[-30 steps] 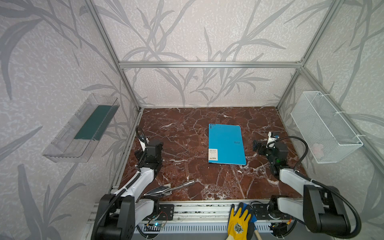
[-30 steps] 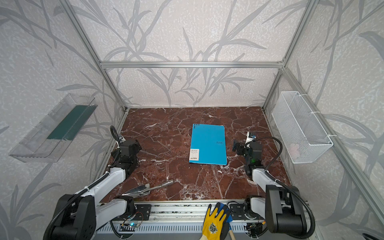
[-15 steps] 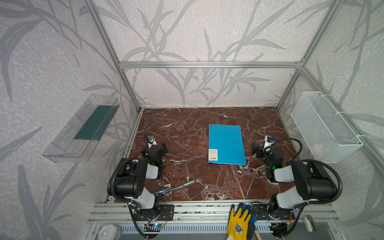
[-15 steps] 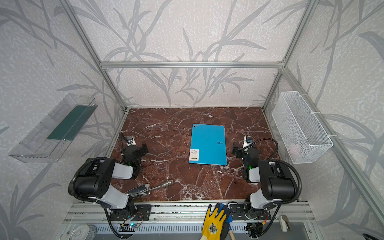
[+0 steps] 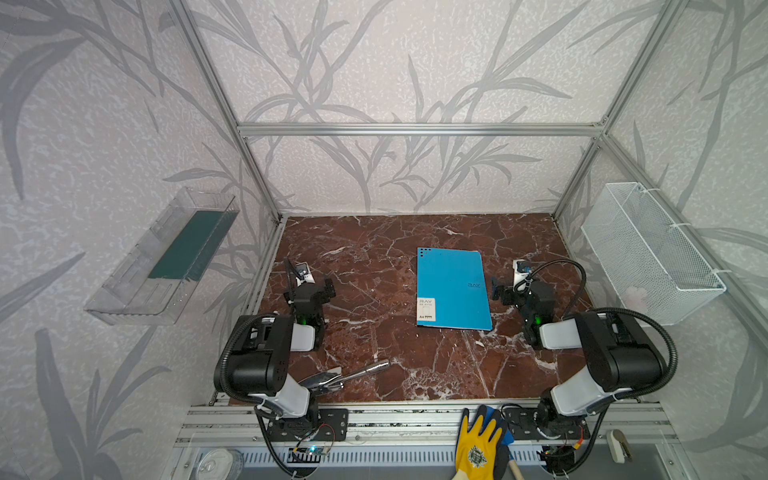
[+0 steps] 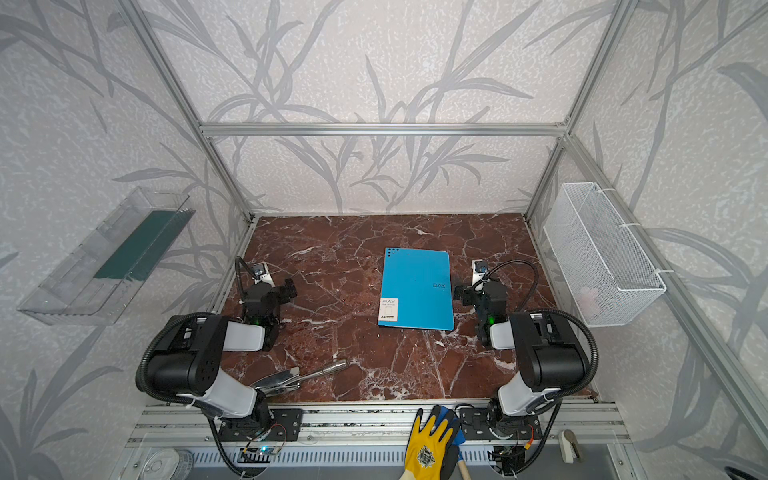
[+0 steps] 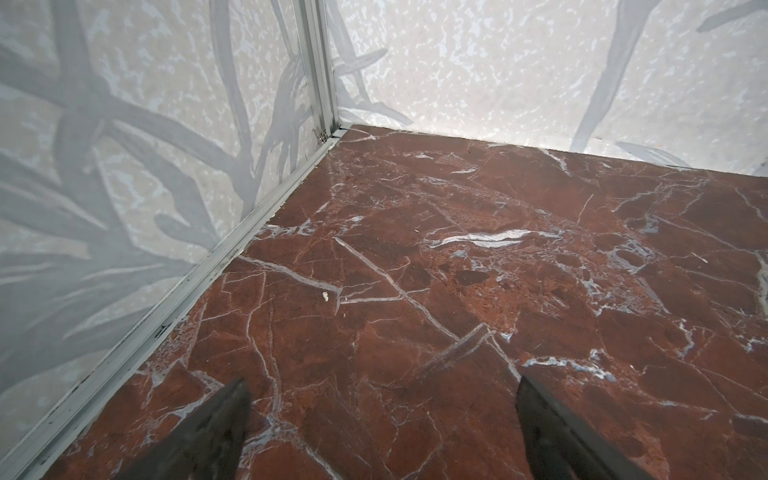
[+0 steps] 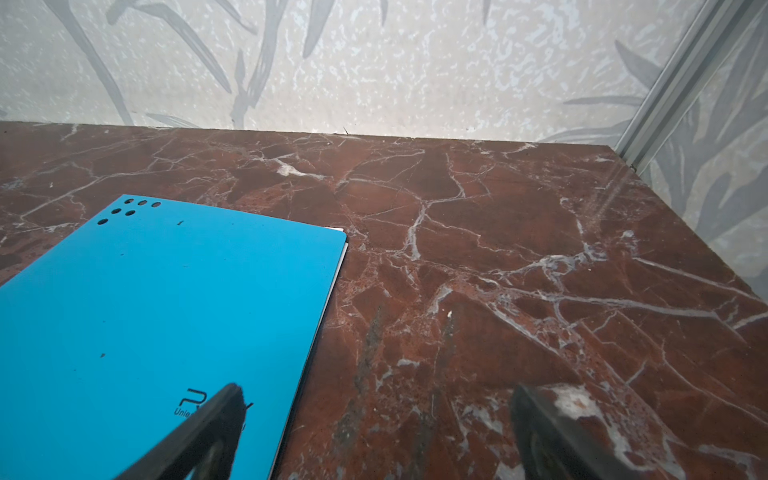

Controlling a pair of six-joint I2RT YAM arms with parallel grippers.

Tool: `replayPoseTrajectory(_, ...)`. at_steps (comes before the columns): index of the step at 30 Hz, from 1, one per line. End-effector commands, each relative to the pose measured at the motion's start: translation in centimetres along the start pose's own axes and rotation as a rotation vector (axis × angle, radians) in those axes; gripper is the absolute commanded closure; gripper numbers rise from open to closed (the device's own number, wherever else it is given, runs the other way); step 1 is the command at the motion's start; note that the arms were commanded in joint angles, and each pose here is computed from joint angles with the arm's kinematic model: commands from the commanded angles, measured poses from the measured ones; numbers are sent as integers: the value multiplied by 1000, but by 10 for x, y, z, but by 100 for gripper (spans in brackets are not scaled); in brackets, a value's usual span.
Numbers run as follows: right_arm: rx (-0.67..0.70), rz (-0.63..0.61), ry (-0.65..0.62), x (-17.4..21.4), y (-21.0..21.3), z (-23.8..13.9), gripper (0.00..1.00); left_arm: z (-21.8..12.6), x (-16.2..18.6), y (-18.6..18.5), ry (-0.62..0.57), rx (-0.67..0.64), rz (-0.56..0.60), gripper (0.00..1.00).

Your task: Put the files into the folder

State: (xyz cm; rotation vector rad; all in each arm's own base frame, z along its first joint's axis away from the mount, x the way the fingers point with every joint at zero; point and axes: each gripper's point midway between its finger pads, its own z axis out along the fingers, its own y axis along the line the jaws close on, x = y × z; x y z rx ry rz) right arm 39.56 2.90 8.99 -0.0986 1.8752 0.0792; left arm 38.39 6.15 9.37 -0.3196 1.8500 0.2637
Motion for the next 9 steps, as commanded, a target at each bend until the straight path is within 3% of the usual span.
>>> replayPoseTrajectory(1,15,-16,-12,-5,-3,-1,1,0,-6,-1,-18,9,15,1)
replayPoseTrajectory(9,-20,-29,-3,-4,3,0,1,1,-4,-11,-3,63,38,1)
